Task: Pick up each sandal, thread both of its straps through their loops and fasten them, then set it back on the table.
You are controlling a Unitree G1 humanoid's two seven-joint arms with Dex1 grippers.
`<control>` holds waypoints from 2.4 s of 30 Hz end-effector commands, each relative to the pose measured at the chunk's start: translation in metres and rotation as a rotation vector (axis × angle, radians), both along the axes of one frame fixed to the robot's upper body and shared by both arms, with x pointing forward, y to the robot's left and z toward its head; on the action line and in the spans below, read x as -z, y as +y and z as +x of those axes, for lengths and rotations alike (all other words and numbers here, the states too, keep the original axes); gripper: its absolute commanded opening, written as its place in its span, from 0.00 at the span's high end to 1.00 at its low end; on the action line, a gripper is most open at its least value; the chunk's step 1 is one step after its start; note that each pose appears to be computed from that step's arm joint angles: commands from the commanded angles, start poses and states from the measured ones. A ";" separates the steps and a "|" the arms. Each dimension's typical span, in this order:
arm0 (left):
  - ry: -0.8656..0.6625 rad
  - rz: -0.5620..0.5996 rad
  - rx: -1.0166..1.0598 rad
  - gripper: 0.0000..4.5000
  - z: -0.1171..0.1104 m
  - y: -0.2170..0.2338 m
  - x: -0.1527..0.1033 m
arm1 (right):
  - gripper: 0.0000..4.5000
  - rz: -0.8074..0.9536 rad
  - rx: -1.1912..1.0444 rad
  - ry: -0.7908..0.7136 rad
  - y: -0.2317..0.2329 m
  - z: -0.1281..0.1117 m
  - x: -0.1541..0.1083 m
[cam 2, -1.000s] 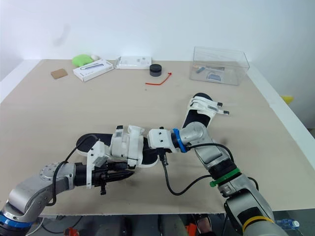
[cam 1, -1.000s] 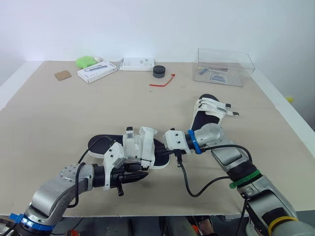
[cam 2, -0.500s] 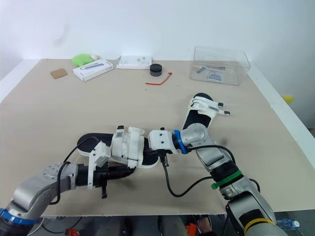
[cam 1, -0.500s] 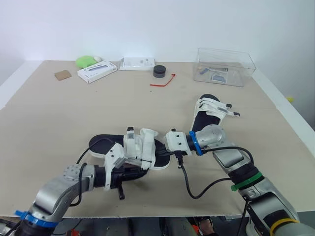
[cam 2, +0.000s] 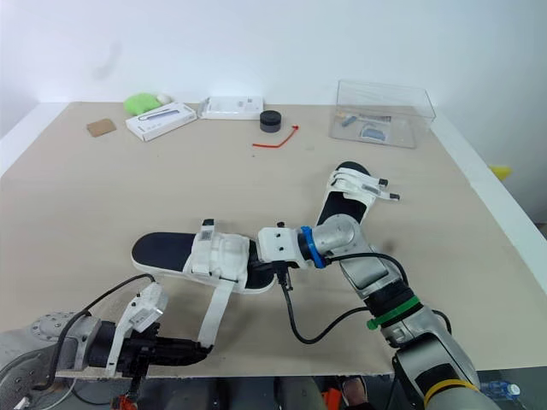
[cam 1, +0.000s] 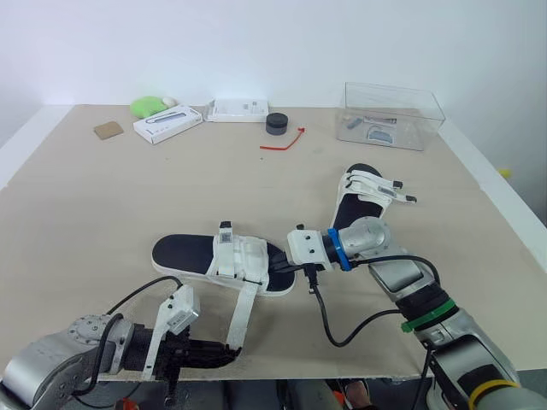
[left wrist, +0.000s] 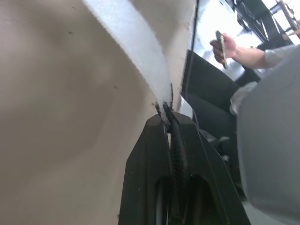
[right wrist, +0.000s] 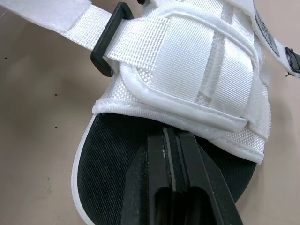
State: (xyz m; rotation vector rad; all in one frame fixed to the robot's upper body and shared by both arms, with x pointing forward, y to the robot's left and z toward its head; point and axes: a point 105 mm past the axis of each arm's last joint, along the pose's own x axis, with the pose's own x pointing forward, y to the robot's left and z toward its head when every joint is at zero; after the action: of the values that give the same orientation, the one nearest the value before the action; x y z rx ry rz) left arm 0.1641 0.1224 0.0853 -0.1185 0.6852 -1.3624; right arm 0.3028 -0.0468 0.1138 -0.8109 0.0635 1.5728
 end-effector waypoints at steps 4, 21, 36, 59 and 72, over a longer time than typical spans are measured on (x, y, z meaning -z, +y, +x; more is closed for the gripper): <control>-0.171 0.032 0.020 0.85 0.006 0.003 -0.006 | 1.00 -0.085 0.026 0.058 -0.008 0.000 0.023; -1.361 0.275 0.574 0.01 0.042 0.020 -0.049 | 1.00 -0.088 0.017 0.053 -0.007 0.005 0.022; -1.618 0.125 0.709 0.01 0.050 -0.026 -0.037 | 1.00 -0.094 0.028 0.044 -0.012 0.006 0.019; -0.349 -0.222 0.059 1.00 0.094 -0.022 -0.090 | 1.00 -0.113 0.037 0.042 -0.019 0.001 0.022; -0.224 -0.247 -0.085 1.00 0.146 -0.020 -0.080 | 1.00 -0.109 0.044 0.044 -0.019 -0.001 0.022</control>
State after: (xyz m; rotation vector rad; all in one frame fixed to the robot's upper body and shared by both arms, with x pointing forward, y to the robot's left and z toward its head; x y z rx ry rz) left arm 0.3004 0.0977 0.1531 -0.2211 0.3771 -1.3851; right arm 0.3019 -0.0504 0.1149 -0.8300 0.0627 1.5712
